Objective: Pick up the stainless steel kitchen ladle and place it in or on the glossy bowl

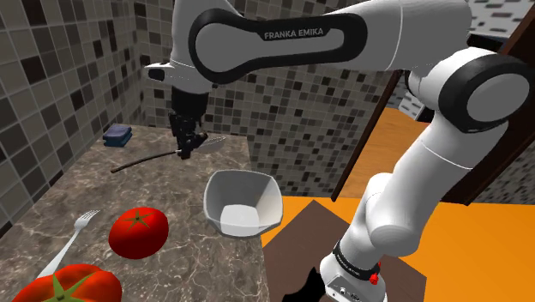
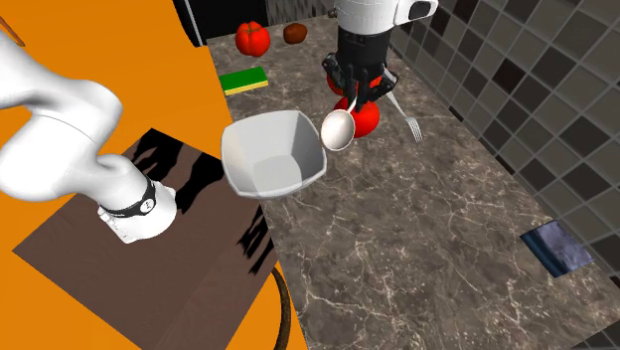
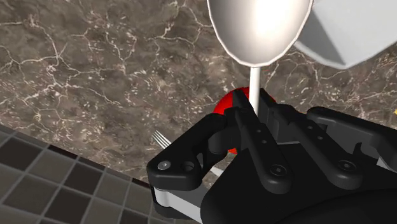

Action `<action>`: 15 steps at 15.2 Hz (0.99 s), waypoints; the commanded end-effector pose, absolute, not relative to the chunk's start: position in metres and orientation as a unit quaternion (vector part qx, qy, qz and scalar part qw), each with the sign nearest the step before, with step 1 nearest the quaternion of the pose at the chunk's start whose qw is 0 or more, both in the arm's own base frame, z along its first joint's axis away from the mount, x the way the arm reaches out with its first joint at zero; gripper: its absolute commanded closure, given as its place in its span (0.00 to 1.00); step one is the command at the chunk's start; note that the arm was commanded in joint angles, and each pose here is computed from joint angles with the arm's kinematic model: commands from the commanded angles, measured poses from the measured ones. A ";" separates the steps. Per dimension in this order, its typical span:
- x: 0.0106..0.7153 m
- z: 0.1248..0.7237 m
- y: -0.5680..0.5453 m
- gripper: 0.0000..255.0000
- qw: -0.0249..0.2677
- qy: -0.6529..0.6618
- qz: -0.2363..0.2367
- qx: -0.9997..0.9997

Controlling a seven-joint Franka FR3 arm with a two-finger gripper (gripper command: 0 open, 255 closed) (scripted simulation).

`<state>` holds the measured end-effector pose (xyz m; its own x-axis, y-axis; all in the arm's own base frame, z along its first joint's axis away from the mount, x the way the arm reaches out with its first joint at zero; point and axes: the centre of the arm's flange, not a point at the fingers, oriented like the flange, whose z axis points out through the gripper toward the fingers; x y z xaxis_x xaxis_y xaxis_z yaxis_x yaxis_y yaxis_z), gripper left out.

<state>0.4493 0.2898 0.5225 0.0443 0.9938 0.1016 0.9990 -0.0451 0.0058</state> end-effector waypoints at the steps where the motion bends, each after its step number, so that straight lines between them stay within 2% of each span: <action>1: 0.429 0.523 0.272 1.00 0.033 -0.690 -0.039 -0.722; 12: 0.318 0.527 0.176 1.00 0.033 -0.690 -0.039 -0.722; 15: 0.318 0.511 0.176 1.00 0.033 -0.690 -0.039 -0.722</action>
